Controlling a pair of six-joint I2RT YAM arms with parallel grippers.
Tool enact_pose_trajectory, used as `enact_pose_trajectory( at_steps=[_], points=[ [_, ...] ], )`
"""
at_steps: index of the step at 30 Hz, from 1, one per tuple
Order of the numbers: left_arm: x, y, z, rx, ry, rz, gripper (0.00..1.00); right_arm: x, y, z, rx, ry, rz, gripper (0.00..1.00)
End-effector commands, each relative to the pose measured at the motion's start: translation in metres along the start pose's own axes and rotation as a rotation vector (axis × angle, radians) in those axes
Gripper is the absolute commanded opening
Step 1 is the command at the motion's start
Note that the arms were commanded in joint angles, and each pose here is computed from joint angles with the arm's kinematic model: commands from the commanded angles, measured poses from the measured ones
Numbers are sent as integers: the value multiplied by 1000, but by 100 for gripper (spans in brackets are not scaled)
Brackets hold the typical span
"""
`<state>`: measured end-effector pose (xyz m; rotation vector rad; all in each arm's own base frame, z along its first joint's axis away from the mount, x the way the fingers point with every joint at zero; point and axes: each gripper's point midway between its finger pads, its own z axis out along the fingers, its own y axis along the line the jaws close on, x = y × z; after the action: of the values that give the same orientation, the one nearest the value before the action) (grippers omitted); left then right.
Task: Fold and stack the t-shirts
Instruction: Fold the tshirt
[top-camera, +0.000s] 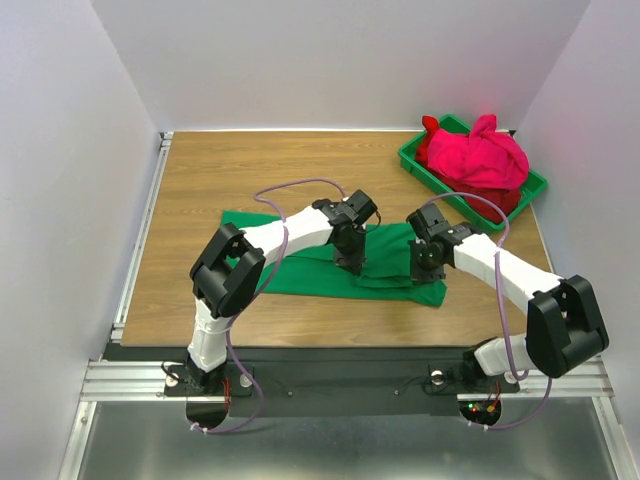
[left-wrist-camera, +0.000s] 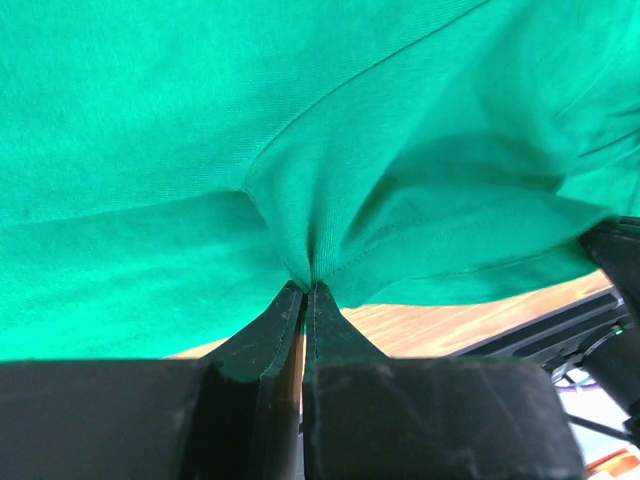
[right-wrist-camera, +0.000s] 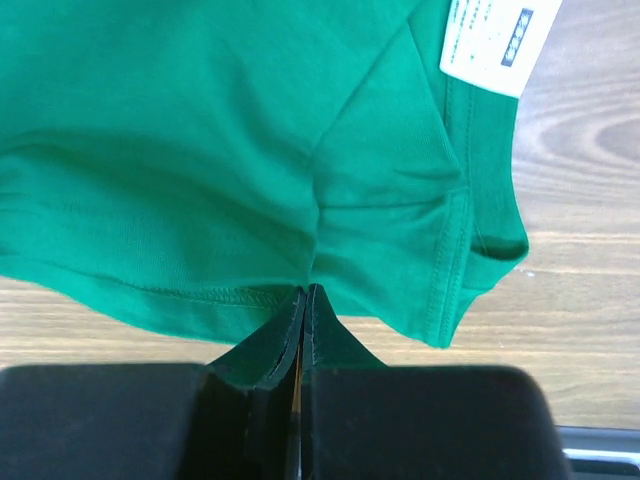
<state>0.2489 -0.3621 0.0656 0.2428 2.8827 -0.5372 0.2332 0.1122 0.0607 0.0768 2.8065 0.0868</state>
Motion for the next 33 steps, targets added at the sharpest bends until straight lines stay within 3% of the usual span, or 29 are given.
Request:
enact_pose_trajectory(
  at_steps=[1, 5, 7, 12, 16, 19, 26, 33],
  points=[
    [10, 0, -22, 25, 18, 39, 16, 6, -4, -5, -2, 7, 2, 2],
    [11, -2, -26, 43, 21, 49, 30, 13, -9, -6, 15, 30, 4, 5],
    [11, -3, -30, 49, 16, 58, 43, 16, -10, -7, 22, 47, -1, 11],
    [14, -3, -44, 49, 16, 75, 63, 25, -12, -17, 13, 75, -16, 42],
    [5, -7, -64, 61, -30, 81, 72, 15, -11, -37, 1, 20, -4, 50],
    [-15, 2, -75, 43, -87, 64, 76, -12, -10, -54, 18, -79, 38, 56],
    [-75, 72, -84, -44, -203, -64, 77, -73, 4, -43, 54, -180, 50, 55],
    [-109, 136, -66, -122, -225, -131, 77, -95, 49, -9, -101, -149, 32, 52]
  ],
)
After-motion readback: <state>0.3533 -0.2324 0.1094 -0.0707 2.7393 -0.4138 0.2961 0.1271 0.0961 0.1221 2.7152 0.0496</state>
